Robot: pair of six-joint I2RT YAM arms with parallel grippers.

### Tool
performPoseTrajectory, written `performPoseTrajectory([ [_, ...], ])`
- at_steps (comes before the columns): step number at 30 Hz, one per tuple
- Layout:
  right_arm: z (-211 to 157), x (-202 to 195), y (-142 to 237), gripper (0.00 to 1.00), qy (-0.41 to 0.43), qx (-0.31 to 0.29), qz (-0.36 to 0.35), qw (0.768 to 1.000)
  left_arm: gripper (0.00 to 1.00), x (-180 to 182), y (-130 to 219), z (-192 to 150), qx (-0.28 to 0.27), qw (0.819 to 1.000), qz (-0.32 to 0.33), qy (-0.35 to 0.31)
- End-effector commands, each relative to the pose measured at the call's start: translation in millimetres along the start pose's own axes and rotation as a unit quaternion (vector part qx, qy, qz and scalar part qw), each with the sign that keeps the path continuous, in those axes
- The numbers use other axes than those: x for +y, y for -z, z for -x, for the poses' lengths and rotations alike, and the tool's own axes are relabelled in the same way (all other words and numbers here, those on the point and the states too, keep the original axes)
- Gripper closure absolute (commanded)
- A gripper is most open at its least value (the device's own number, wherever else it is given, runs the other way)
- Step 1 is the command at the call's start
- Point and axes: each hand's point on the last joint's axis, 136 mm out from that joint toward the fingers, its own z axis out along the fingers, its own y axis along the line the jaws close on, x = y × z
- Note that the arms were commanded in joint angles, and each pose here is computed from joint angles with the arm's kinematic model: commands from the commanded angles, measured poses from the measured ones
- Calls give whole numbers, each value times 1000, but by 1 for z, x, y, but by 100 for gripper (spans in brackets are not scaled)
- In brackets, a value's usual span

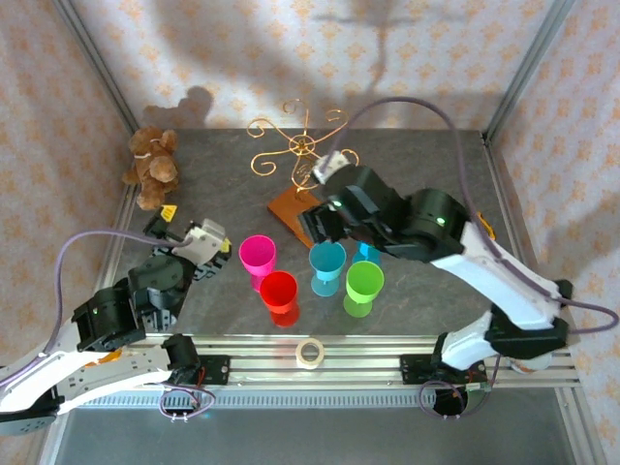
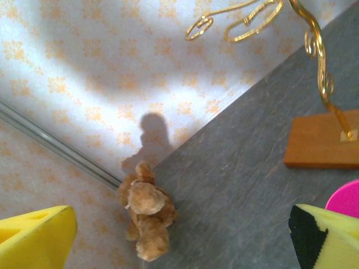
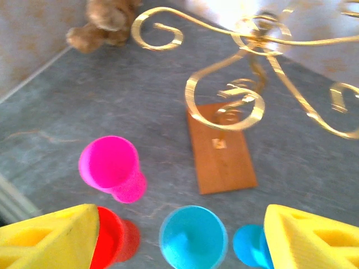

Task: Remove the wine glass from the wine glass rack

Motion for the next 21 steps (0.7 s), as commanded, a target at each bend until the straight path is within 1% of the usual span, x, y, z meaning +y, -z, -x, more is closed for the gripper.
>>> performPoseTrajectory([
  [1, -4, -70, 23, 21, -68, -56, -95, 992, 1, 1, -7, 19, 6, 996, 6, 86],
  [2, -13, -88, 23, 21, -87, -61, -118, 987, 1, -1, -12, 20, 18, 995, 12, 94],
  [4, -30, -125, 40, 19, -126, -92, -157, 975, 1, -3, -23, 17, 43, 991, 15, 124],
  [6, -47, -148, 45, 18, -154, -107, -180, 966, 0, -5, -35, 5, 67, 982, 12, 178],
  [7, -57, -159, 44, 17, -163, -108, -193, 961, 0, -6, -41, -2, 74, 975, 11, 209],
  [8, -66, -169, 42, 17, -172, -105, -208, 957, 0, -5, -46, -3, 68, 969, 10, 238],
  [10, -85, -187, 31, 17, -181, -88, -237, 950, 0, 0, -53, -13, 62, 957, 27, 282],
  [13, -110, -215, 17, 17, -192, -73, -293, 934, 0, 8, -63, -25, 70, 946, 48, 313],
  [14, -115, -222, 15, 17, -195, -74, -307, 929, 0, 11, -66, -30, 78, 943, 56, 320],
  [16, -125, -238, 14, 18, -200, -90, -351, 910, 0, 12, -75, -40, 94, 939, 67, 324],
  [18, -132, -246, 9, 17, -210, -120, -362, 900, 0, 10, -84, -51, 103, 936, 81, 327],
  [19, -136, -248, 3, 17, -218, -131, -356, 899, 0, 9, -88, -56, 102, 934, 84, 331],
  [21, -145, -253, -9, 17, -226, -133, -349, 900, 0, 6, -97, -68, 106, 928, 93, 344],
])
